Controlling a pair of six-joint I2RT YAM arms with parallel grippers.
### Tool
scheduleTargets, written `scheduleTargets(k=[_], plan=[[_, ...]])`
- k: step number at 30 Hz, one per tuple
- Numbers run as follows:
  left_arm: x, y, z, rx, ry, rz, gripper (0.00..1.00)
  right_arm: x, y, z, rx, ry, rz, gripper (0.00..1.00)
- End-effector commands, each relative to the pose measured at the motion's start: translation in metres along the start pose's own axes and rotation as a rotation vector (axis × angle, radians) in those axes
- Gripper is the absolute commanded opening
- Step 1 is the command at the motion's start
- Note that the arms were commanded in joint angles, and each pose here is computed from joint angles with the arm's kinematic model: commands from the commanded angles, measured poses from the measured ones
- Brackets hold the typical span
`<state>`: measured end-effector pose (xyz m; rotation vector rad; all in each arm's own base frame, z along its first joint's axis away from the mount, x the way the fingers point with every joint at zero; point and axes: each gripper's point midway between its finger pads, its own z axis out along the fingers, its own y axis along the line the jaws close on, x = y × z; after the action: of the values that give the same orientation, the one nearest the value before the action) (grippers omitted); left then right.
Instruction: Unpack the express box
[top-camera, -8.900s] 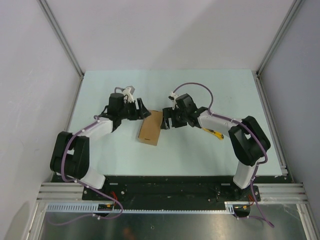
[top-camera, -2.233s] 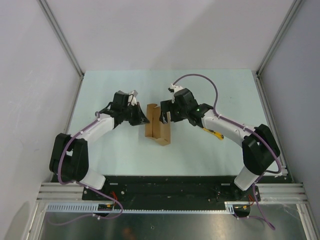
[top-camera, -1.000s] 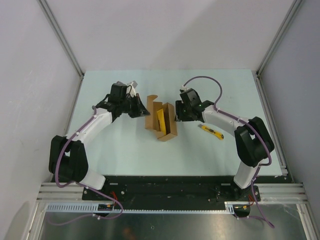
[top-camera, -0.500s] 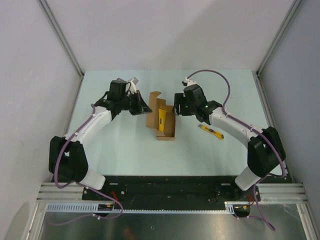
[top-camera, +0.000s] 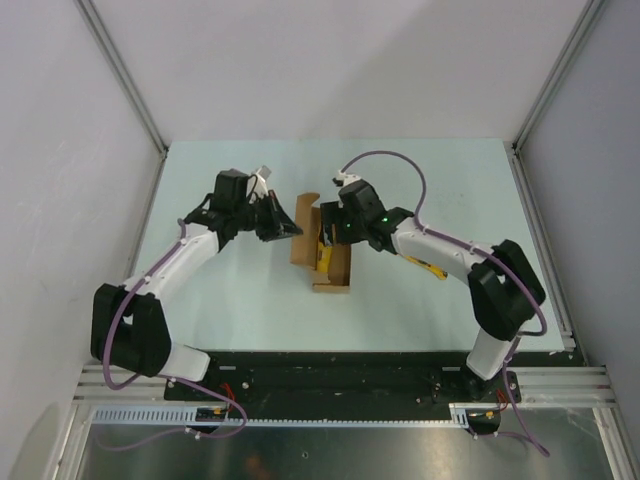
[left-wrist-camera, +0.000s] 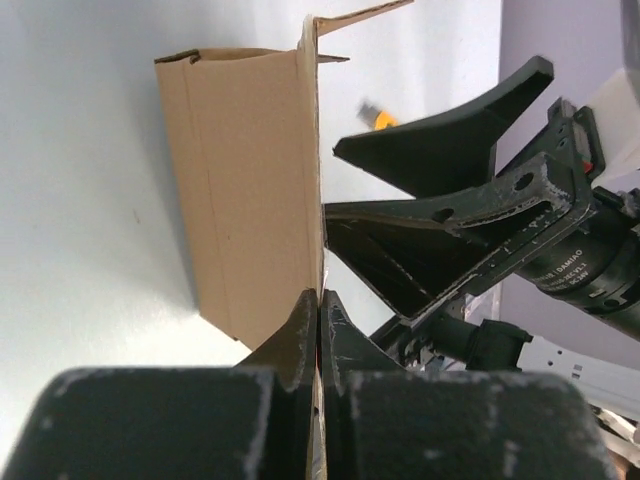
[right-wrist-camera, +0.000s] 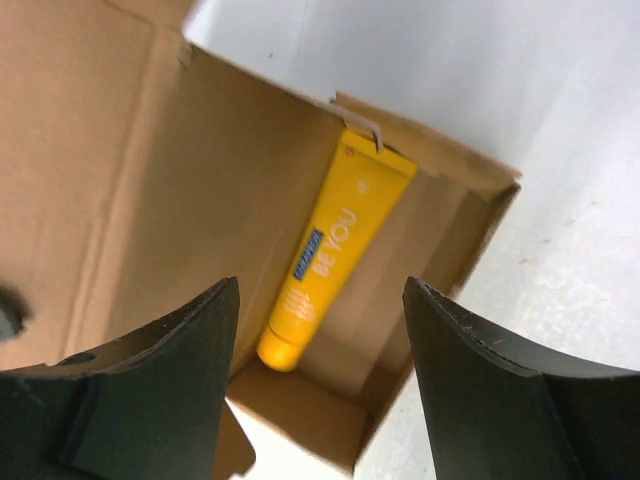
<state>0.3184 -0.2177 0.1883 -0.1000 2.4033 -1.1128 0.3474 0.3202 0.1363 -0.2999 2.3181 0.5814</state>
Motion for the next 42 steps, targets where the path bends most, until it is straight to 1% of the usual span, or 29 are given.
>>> scheduleTargets(k=[1,5,6,9,14,18,21,25,32,42], plan=[[0.015,0.002,-0.006,0.035,0.030,-0.037,0.00,0.001,0.013,0.017,0.005,0.017,0.001,0.70],[0.021,0.019,-0.009,0.002,0.024,-0.051,0.00,0.018,0.008,0.035,0.040,0.067,0.028,0.68],[0.026,0.025,-0.009,-0.006,0.031,-0.060,0.00,0.024,0.005,0.036,0.057,0.097,0.030,0.66],[0.032,0.038,-0.011,-0.023,0.034,-0.068,0.00,0.033,0.001,0.035,0.096,0.133,0.046,0.65],[0.038,0.044,-0.011,-0.031,0.043,-0.062,0.00,0.047,-0.002,0.033,0.133,0.186,0.039,0.65],[0.040,0.049,-0.010,-0.042,0.047,-0.058,0.00,0.070,0.007,0.041,0.161,0.258,-0.010,0.64],[0.042,0.054,-0.010,-0.052,0.048,-0.045,0.00,0.080,0.009,0.048,0.199,0.274,-0.046,0.64],[0.042,0.062,-0.013,-0.066,0.039,-0.035,0.00,0.084,-0.001,0.051,0.281,0.286,-0.065,0.63],[0.045,0.069,-0.014,-0.064,0.049,-0.041,0.00,0.093,-0.005,0.056,0.315,0.309,-0.070,0.62],[0.036,0.070,-0.018,-0.051,0.031,-0.036,0.00,0.104,-0.019,0.062,0.392,0.337,-0.096,0.59]])
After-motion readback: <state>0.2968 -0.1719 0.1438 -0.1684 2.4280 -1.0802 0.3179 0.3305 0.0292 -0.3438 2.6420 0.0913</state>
